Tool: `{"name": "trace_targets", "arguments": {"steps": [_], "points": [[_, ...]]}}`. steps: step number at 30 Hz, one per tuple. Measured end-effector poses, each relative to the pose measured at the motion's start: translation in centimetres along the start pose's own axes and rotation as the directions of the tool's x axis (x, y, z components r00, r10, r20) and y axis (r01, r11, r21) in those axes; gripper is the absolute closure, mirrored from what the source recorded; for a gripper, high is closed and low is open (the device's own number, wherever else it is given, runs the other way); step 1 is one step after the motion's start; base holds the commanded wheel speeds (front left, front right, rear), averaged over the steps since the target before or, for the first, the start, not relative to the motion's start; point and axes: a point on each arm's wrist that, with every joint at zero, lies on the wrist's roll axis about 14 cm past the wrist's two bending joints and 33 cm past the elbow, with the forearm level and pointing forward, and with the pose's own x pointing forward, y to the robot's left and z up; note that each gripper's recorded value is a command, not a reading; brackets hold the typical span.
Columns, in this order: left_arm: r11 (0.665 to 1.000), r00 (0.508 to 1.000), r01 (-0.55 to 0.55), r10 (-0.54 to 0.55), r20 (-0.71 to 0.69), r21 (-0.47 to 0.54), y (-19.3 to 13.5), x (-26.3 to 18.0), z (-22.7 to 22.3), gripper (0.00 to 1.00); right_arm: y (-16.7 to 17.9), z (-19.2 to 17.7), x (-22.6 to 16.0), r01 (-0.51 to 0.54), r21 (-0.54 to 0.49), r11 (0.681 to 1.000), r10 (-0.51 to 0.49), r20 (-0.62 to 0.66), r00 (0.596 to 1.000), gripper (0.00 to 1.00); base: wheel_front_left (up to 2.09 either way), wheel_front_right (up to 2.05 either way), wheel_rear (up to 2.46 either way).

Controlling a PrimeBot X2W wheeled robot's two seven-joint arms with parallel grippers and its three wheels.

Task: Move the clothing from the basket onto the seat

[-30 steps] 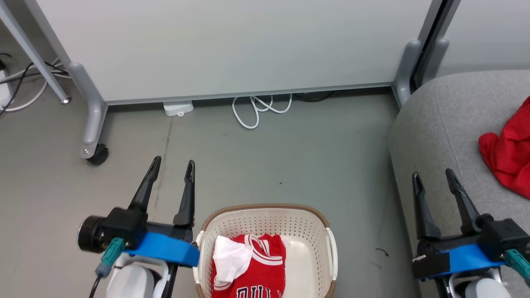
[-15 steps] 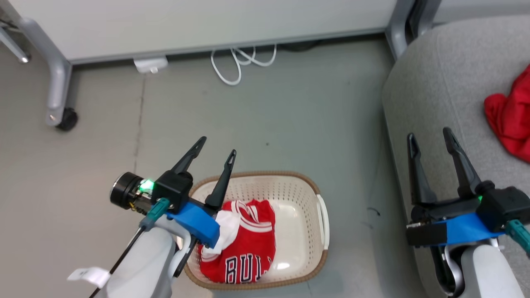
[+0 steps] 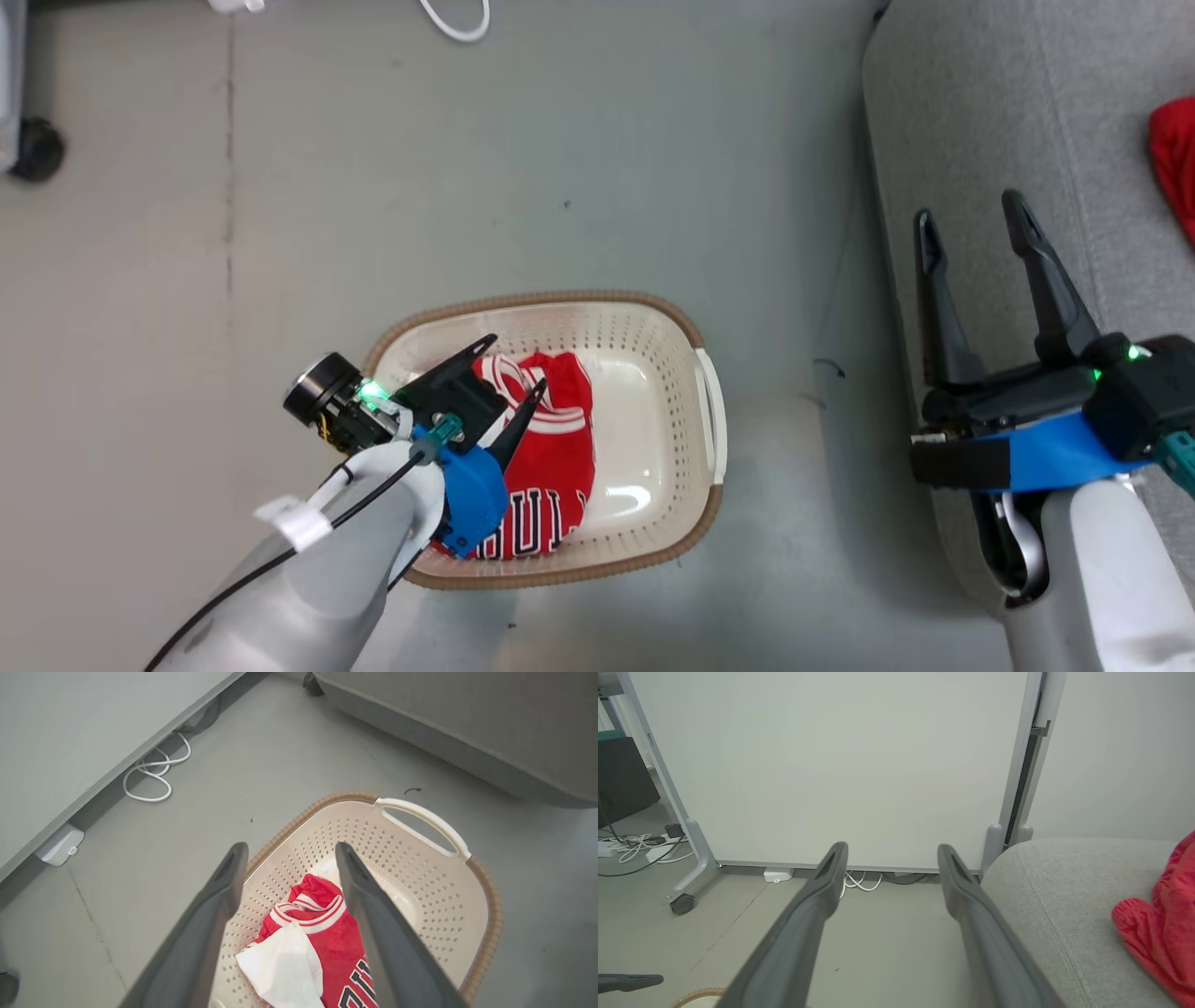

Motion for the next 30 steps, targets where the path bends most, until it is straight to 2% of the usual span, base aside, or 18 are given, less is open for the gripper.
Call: {"name": "trace_targets", "arguments": {"steps": [5,10,16,22,23,24,28,30], "points": [[0.987,0.976,0.122,-0.100,-0.195,0.104,-1.3,1.5,-4.8,0.00,0.0,-1.6,1.4,-0.015,-0.007,1.000,0.015,-0.017,1.000,0.00,0.00,0.00,0.00],[0.970,0.926,0.211,-0.159,-0.342,0.118,-2.3,2.2,-9.1,0.00,-0.4,-3.5,2.3,-0.020,-0.015,1.000,0.019,-0.044,0.999,0.00,0.00,0.00,0.00],[0.952,0.824,0.278,-0.168,-0.541,0.127,-2.0,2.1,-14.3,0.00,-1.1,-5.8,2.8,-0.012,-0.024,1.000,0.010,-0.083,0.997,0.00,0.00,0.00,0.00],[0.930,0.737,0.338,-0.166,-0.655,0.144,-1.8,2.5,-17.7,0.00,-1.7,-8.1,3.1,-0.009,-0.034,0.999,0.005,-0.118,0.993,0.00,0.00,0.00,0.00],[0.907,0.694,0.382,-0.153,-0.703,0.179,-1.6,2.2,-19.0,0.00,-1.8,-8.7,3.1,-0.010,-0.039,0.999,0.005,-0.128,0.992,0.00,0.00,0.00,0.00],[0.892,0.677,0.406,-0.149,-0.721,0.198,-1.7,2.1,-19.6,0.00,-1.9,-9.0,3.1,-0.010,-0.042,0.999,0.004,-0.133,0.991,0.00,0.00,0.00,0.00],[0.846,0.634,0.472,-0.129,-0.763,0.249,-1.4,2.2,-21.3,0.00,-2.3,-9.9,3.2,-0.007,-0.055,0.998,-0.001,-0.147,0.989,0.00,0.00,0.00,0.00],[0.830,0.630,0.489,-0.123,-0.767,0.268,-1.1,2.6,-21.7,0.00,-2.5,-10.5,3.2,-0.006,-0.064,0.998,-0.004,-0.156,0.988,0.00,0.00,0.00,0.00]]}}
